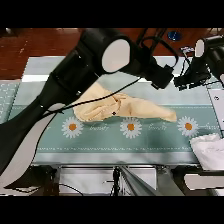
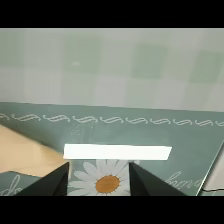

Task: Fold the shirts.

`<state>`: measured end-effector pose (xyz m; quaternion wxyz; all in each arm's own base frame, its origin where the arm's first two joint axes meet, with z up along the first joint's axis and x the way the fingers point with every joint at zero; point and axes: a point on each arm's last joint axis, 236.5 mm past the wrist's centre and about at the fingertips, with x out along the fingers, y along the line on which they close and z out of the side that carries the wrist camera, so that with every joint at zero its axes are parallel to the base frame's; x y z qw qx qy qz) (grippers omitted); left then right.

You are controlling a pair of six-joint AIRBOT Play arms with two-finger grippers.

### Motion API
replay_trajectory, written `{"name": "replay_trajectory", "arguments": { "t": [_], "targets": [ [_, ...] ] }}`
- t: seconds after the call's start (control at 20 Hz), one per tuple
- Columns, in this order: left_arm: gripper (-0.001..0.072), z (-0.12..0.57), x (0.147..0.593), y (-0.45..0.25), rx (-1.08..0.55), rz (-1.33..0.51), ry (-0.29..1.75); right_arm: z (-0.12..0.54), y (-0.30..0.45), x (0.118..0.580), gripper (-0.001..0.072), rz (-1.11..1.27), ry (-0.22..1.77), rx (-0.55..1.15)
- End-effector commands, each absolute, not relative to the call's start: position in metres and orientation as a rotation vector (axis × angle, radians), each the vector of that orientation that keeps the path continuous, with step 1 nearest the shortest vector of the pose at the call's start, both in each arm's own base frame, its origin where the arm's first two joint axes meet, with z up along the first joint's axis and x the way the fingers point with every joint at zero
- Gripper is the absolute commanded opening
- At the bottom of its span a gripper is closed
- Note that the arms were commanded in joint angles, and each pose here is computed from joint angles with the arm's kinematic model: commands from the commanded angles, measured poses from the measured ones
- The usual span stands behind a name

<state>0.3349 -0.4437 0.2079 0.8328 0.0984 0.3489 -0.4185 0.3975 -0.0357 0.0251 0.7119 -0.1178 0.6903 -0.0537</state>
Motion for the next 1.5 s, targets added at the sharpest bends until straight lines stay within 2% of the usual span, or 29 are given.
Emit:
{"name": "replay_trajectory", "arguments": {
  "t": [0.0, 0.1, 0.25, 0.35, 0.55, 0.6, 0.7, 0.75, 0.8, 0.85, 1.05, 1.15, 1.3, 1.45],
  "targets": [
    [0.0584, 0.210, 0.383, -0.333, 0.392, -0.572, 0.785, 0.031, -0.050, 0.396, 0.0445, -0.149, 1.520, -0.220],
    [0.0578, 0.216, 0.409, -0.239, 0.457, -0.362, 0.855, 0.030, -0.056, 0.394, 0.0445, -0.145, 1.518, -0.148],
    [0.0580, 0.180, 0.418, -0.126, 0.344, -0.145, 1.089, 0.027, -0.053, 0.392, 0.0445, -0.061, 1.523, -0.019],
    [0.0580, 0.136, 0.405, -0.087, 0.222, -0.127, 1.276, 0.027, -0.048, 0.393, 0.0445, -0.004, 1.513, 0.058],
    [0.0595, 0.061, 0.368, -0.093, -0.027, -0.338, 1.524, 0.028, -0.042, 0.401, 0.0445, 0.071, 1.465, 0.139],
    [0.0628, 0.044, 0.359, -0.094, -0.048, -0.368, 1.566, 0.026, -0.039, 0.401, 0.0446, 0.087, 1.465, 0.148],
    [0.0629, 0.006, 0.344, -0.091, -0.045, -0.389, 1.623, 0.018, -0.034, 0.397, 0.0447, 0.112, 1.482, 0.156],
    [0.0629, -0.009, 0.341, -0.091, -0.041, -0.393, 1.629, 0.011, -0.032, 0.392, 0.0448, 0.122, 1.502, 0.156],
    [0.0642, -0.021, 0.338, -0.090, -0.042, -0.392, 1.634, 0.004, -0.030, 0.387, 0.0480, 0.136, 1.523, 0.157],
    [0.0714, -0.032, 0.335, -0.090, -0.039, -0.400, 1.638, -0.003, -0.028, 0.382, 0.0482, 0.150, 1.539, 0.157],
    [0.0720, -0.058, 0.324, -0.092, -0.044, -0.466, 1.638, -0.024, -0.024, 0.369, 0.0481, 0.169, 1.582, 0.164],
    [0.0720, -0.062, 0.322, -0.099, -0.047, -0.572, 1.599, -0.026, -0.023, 0.367, 0.0481, 0.175, 1.587, 0.160],
    [0.0720, -0.061, 0.324, -0.101, -0.165, -0.653, 1.541, -0.026, -0.023, 0.365, 0.0481, 0.179, 1.595, 0.159],
    [0.0720, -0.048, 0.337, -0.088, -0.400, -0.684, 1.430, -0.026, -0.023, 0.364, 0.0481, 0.181, 1.600, 0.160]
  ]
}}
